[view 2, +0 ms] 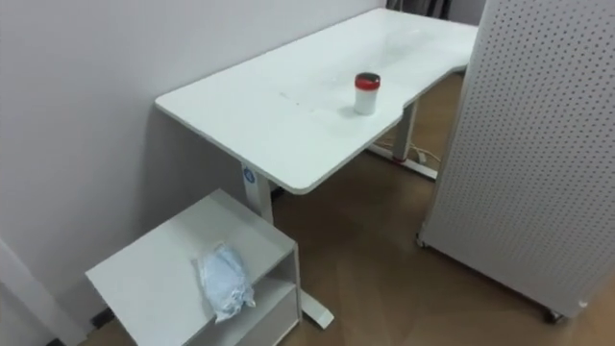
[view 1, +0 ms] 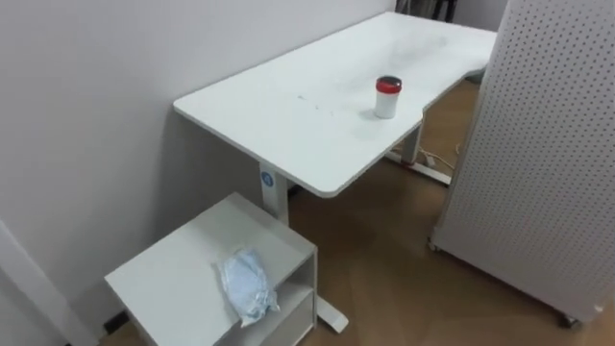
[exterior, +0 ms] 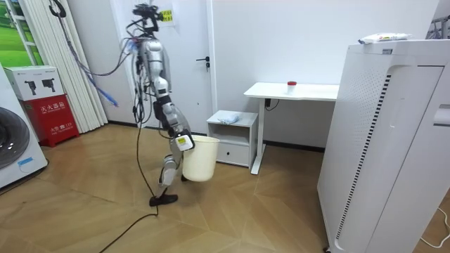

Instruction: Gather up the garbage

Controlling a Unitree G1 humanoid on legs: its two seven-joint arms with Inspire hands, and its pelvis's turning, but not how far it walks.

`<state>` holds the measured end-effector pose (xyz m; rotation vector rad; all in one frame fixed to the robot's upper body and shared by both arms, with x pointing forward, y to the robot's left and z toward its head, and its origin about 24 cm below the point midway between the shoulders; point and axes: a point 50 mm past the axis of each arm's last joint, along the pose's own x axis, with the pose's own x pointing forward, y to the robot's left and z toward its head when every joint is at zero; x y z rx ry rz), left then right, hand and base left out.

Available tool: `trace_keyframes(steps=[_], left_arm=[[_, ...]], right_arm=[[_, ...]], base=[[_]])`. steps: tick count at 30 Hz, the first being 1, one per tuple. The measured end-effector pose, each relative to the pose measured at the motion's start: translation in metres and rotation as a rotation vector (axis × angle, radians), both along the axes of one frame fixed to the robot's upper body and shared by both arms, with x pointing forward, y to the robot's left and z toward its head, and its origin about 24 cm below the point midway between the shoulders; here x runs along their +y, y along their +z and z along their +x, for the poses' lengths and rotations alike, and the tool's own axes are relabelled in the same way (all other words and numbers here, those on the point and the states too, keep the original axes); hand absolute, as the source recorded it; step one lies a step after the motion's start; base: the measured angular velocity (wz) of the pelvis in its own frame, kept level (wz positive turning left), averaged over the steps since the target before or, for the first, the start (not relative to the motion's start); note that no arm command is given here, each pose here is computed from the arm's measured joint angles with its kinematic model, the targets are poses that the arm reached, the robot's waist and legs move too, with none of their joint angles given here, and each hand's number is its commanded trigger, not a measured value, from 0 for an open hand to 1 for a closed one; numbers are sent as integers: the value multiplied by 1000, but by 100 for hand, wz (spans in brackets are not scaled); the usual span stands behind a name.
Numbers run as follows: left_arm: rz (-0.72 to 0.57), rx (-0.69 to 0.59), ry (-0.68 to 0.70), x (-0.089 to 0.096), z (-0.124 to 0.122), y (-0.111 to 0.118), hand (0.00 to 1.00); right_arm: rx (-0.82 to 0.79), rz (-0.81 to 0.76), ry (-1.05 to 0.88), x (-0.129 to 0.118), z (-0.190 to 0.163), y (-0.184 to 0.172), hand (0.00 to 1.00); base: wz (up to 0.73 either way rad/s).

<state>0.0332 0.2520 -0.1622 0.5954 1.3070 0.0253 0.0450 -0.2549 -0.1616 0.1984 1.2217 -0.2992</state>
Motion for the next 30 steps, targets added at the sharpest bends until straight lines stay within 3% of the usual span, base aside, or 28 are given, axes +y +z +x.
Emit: trace_keyframes(steps=[5, 10, 17, 25, 30], left_arm=[[-10, -84, -31, -3, 29, 3, 0], [30, -257, -54, -5, 78, 15, 0], [40, -454, -73, -14, 118, 29, 0], [142, -792, -114, -21, 182, 72, 0], [187, -892, -100, -21, 197, 85, 0]], right_arm=[[-18, -45, 96, -2, 10, 3, 100], [-97, -79, 158, 1, 39, 7, 100], [-161, -72, 154, 6, 54, 10, 100], [-162, -66, 190, 9, 63, 10, 100], [-184, -57, 225, 12, 74, 12, 100]], base=[[-29], [-26], [1], [9], [-3]])
